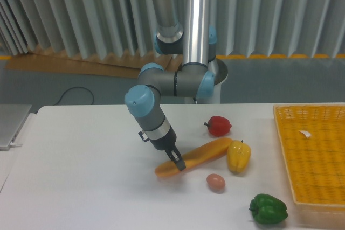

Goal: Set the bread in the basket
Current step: 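Close the gripper around the middle of the orange bread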

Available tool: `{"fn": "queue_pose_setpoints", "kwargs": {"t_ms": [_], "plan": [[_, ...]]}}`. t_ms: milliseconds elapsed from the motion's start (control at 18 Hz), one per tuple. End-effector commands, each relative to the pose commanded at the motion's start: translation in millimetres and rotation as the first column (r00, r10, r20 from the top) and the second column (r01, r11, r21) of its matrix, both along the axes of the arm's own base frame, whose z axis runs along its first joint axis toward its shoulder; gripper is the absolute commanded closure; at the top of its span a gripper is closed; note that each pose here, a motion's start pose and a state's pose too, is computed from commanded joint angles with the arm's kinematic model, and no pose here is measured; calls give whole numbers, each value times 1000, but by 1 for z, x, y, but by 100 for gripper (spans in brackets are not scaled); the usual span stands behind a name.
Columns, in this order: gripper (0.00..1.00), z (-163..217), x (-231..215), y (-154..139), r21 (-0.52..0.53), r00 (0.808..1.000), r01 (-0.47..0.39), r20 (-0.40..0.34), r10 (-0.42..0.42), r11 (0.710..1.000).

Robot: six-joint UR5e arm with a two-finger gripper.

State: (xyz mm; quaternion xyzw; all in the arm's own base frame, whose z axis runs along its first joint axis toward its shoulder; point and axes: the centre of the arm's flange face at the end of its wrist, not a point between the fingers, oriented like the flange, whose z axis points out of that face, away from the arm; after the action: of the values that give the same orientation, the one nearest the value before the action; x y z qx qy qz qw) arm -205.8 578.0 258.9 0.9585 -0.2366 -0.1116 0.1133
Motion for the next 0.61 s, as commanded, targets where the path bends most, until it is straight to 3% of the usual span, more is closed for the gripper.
{"fn": "queue_pose_setpoints", "kwargs": {"t_ms": [111,222,389,500,611], "plan": [[57,-5,0,1,-7,1000,2,2,-2,1000],[66,-7,1,0,-8,1000,-4,3,4,1000],[69,-5,1,0,-7,1000,-6,2,6,1000],[77,-5,1,0,-6,1000,-12,1,12,1000],[77,-2,0,-1,-3,1000,-10,0,10,1000]]}}
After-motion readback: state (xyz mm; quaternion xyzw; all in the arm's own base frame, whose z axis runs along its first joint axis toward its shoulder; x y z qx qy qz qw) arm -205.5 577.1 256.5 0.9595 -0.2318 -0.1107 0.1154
